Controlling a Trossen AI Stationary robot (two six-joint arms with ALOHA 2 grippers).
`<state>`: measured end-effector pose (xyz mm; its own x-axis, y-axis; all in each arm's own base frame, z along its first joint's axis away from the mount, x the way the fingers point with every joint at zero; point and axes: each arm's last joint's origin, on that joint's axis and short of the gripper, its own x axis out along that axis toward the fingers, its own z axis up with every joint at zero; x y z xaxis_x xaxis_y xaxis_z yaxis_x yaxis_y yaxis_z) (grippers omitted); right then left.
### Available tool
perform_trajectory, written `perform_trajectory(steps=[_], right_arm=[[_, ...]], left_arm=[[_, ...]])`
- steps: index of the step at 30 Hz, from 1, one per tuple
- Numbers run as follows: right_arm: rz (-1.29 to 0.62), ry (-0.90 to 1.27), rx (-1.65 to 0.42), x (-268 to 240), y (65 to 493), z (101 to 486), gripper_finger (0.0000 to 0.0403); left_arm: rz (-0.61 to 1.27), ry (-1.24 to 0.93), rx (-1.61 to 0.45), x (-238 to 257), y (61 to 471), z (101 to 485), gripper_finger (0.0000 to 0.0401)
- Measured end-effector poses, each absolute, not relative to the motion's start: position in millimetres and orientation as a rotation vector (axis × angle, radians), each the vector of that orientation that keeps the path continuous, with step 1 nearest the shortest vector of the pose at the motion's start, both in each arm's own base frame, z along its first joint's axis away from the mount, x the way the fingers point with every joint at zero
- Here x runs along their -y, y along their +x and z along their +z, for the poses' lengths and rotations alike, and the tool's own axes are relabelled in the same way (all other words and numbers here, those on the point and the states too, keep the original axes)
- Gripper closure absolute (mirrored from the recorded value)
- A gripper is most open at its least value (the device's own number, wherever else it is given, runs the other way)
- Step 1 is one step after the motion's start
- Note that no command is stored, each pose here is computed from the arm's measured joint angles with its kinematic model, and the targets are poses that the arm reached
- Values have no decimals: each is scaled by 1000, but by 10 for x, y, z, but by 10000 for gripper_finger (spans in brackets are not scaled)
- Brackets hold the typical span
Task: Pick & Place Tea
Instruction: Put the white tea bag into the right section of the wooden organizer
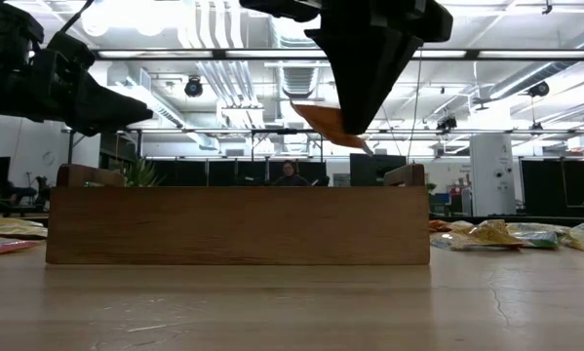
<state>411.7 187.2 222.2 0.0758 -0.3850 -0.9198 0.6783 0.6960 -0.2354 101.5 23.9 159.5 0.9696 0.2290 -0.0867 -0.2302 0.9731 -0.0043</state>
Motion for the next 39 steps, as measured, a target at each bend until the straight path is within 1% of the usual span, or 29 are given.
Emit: perform_trajectory(steps=[13, 16, 29, 39], right_arm=[[-815, 286, -1261, -1877, 4116, 2221, 394], [-817, 291, -1258, -1883, 4112, 2222, 388], [-827, 300, -1254, -1882, 4110, 2223, 301], [-826, 300, -1255, -1882, 4108, 2228, 266]], left_arm=[[232, -14, -86, -239, 1015, 1595, 254], [232, -14, -86, -239, 1015, 1594, 254], [232, -14, -86, -239, 1015, 1594, 254], [232, -14, -86, -239, 1015, 1595, 254]])
